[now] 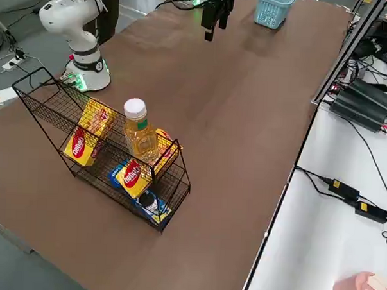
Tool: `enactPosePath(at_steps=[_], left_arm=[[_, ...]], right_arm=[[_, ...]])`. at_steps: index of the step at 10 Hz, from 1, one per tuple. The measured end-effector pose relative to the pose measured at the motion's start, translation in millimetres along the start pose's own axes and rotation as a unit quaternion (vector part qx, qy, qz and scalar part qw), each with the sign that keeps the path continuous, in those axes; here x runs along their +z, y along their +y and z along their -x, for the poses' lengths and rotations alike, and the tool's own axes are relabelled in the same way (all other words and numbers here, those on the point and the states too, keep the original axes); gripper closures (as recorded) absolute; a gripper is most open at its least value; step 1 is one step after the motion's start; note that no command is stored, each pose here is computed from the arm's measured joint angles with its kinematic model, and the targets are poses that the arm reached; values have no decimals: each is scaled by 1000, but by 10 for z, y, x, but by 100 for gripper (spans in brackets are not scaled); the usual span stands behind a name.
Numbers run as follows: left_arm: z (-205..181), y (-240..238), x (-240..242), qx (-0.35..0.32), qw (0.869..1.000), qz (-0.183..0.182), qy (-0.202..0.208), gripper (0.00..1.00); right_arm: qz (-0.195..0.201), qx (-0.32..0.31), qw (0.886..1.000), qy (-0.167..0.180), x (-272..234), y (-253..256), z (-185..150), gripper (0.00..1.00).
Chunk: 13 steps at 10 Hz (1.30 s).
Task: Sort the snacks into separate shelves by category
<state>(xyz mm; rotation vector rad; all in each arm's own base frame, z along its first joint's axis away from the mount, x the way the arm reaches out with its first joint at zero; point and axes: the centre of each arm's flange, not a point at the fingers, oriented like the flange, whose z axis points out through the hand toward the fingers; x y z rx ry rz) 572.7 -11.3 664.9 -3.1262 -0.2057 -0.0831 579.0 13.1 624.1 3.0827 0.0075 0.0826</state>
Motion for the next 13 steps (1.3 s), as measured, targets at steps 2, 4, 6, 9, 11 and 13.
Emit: enactPosePath(at_steps=[2,4,6,9,11,13], left_arm=[[0,0,0,0,1000,0,0,0],[0,0,0,0,1000,0,0,0],[0,3,0,0,1000,0,0,0],[0,1,0,0,1000,0,0,0],[-1,-7,0,-1,1000,0,0,0],[-2,-11,0,-1,1000,0,0,0]], right_arm=[[0,0,1000,2,78,1,10,0],[0,1,1000,4,63,12,25,0],[0,1,1000,7,27,19,41,0],[0,1,1000,10,10,22,44,0],[0,0,1000,10,11,35,44,0],[1,4,1000,9,19,90,44,0]])
